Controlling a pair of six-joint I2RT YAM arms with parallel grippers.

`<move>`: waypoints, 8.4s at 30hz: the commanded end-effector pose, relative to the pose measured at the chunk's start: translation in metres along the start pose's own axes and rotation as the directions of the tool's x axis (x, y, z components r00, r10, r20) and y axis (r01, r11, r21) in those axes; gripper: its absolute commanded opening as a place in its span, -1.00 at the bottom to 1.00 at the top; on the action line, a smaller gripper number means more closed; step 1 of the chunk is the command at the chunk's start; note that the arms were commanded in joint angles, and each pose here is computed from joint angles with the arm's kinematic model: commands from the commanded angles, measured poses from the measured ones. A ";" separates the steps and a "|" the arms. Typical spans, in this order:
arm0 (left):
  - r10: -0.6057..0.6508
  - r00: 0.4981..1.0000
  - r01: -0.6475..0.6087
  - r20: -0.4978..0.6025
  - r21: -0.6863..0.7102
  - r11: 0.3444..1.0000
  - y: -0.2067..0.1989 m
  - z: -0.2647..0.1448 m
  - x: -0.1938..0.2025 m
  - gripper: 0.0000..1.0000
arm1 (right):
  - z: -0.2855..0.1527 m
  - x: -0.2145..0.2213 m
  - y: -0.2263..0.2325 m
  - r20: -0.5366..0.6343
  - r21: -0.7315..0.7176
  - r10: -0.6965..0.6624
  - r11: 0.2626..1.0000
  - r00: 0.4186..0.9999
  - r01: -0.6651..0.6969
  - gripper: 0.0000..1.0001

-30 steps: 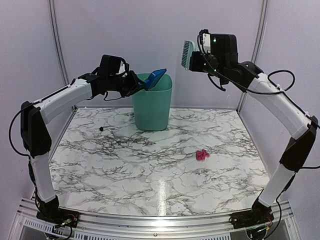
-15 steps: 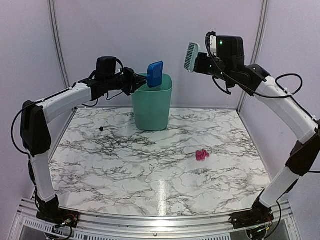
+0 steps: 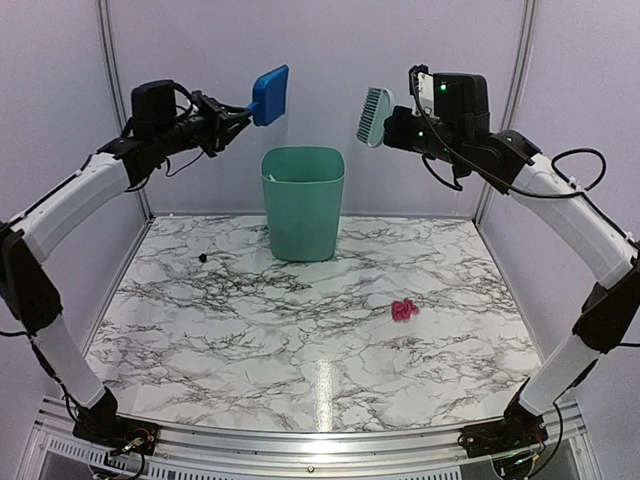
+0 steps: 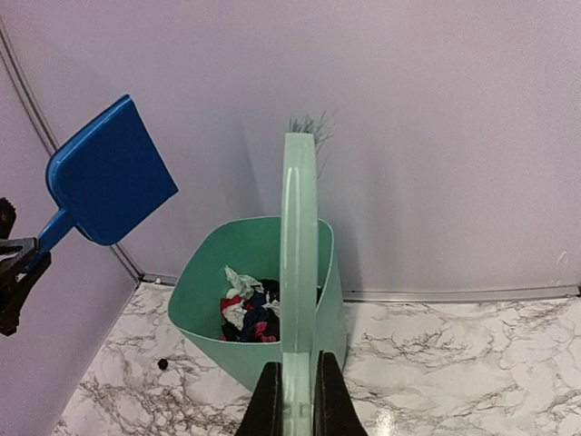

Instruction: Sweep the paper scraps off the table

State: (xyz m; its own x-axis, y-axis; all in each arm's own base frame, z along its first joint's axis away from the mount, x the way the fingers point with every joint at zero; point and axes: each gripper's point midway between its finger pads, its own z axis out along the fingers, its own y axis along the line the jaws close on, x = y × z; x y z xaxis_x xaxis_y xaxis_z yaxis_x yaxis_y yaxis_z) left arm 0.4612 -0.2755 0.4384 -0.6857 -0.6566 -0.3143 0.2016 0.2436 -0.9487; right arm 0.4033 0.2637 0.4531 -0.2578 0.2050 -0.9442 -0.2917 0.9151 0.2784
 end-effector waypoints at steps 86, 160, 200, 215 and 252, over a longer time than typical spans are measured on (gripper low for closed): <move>0.302 0.323 -0.907 -0.897 -0.202 0.371 0.300 -0.178 0.232 -1.00 | -0.054 0.248 -0.163 -0.736 0.344 0.086 0.902 0.672 0.262 -1.00; 0.421 -0.253 -0.952 -0.871 0.302 0.053 0.328 -0.220 0.126 -1.00 | -0.046 0.329 -0.051 -0.877 -0.045 -0.060 0.998 0.476 0.042 -1.00; 0.557 -0.573 -0.669 -0.601 0.736 0.105 0.338 -0.165 0.218 -1.00 | -0.024 0.322 -0.058 -0.870 -0.042 -0.040 0.999 0.491 0.006 -1.00; 0.594 -0.577 -0.624 -0.560 0.772 0.122 0.321 -0.161 0.256 -1.00 | -0.021 0.320 -0.059 -0.867 -0.028 -0.017 0.999 0.498 -0.016 -1.00; 0.489 -0.368 -0.839 -0.791 0.509 0.192 0.321 -0.175 0.212 -1.00 | 0.004 0.329 -0.007 -0.873 -0.093 -0.047 0.993 0.485 -0.072 -1.00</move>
State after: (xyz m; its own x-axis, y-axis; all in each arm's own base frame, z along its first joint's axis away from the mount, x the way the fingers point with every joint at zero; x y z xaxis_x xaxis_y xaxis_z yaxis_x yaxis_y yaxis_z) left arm 0.2576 -0.2279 0.0848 -0.1494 0.9080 -0.3914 0.9752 0.2007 0.0934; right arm 0.3166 0.3150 0.1316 -0.9259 -0.2384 -0.2930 -0.3371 0.8715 0.3562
